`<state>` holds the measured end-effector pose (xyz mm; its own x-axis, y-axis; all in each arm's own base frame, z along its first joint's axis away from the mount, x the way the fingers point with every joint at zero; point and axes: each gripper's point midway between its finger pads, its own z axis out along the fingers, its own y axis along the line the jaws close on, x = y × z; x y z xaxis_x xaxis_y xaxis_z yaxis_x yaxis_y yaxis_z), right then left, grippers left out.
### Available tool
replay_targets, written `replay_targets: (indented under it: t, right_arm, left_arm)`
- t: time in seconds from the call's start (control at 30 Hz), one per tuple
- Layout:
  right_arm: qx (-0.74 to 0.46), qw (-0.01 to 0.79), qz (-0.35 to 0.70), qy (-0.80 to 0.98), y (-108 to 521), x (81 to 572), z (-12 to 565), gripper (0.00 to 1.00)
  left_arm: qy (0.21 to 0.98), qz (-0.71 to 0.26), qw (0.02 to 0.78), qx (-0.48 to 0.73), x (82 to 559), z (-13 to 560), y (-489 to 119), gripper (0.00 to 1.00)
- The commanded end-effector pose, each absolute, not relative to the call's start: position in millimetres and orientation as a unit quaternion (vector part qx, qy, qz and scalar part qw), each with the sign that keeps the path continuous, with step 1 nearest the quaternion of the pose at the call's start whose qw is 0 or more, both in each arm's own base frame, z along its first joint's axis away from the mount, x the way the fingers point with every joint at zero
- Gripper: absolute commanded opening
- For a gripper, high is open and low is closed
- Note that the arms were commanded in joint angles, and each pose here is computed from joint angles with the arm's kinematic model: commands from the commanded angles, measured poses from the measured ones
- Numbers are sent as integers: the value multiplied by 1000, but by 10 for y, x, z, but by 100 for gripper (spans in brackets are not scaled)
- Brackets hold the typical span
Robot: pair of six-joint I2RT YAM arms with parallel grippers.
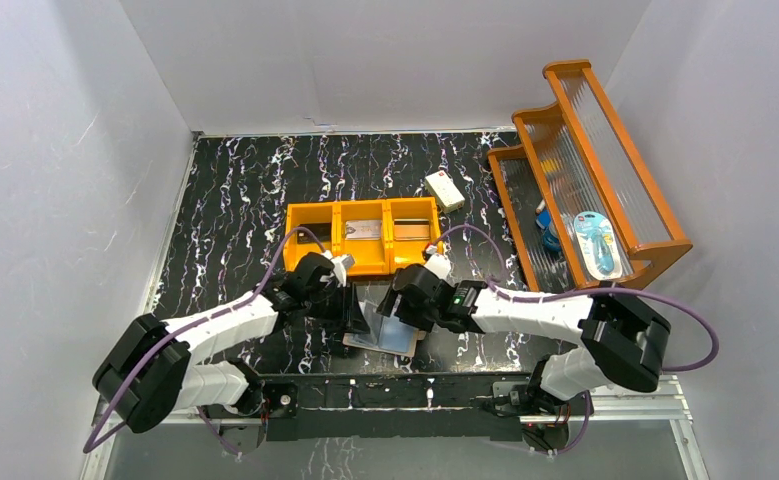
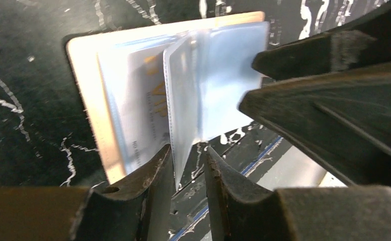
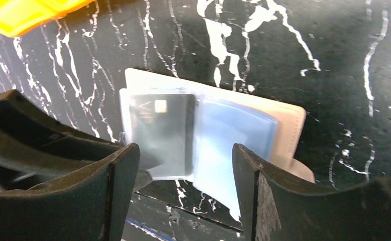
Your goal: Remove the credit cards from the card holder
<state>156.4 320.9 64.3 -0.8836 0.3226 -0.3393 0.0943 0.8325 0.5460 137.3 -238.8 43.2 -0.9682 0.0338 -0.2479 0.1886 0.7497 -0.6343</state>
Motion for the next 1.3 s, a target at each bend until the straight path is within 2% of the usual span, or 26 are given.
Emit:
replay_targets:
  t: [0.0, 0.6, 0.77, 1.03, 1.17, 1.2, 1.27]
  right_arm:
    - [149, 238, 257, 925, 3059, 1635, 697, 76]
    - [247, 293, 293, 876, 2603, 1703, 896, 75]
    - [244, 294, 301, 874, 2598, 1693, 955, 75]
    - [172, 290, 342, 877, 2860, 1655, 1161, 64]
    - [141, 277, 340, 887, 2964, 1613, 1174, 60]
    - [133, 260, 333, 897, 3003, 1569, 1110, 59]
    - [115, 238, 343, 901, 3101, 1502, 1028, 58]
  left_arm:
    - [908, -387, 125, 101, 1392, 736, -2582, 29]
    - [891, -406, 96, 178, 1130, 869, -2929, 37]
    - [896, -391, 123, 171, 1161, 893, -2835, 39]
    - [930, -295, 186, 116, 1373, 825, -2464, 41]
    - [941, -258, 200, 89, 1435, 788, -2324, 46]
    - [947, -239, 202, 72, 1472, 760, -2270, 51]
    - [948, -239, 200, 64, 1491, 777, -2294, 53]
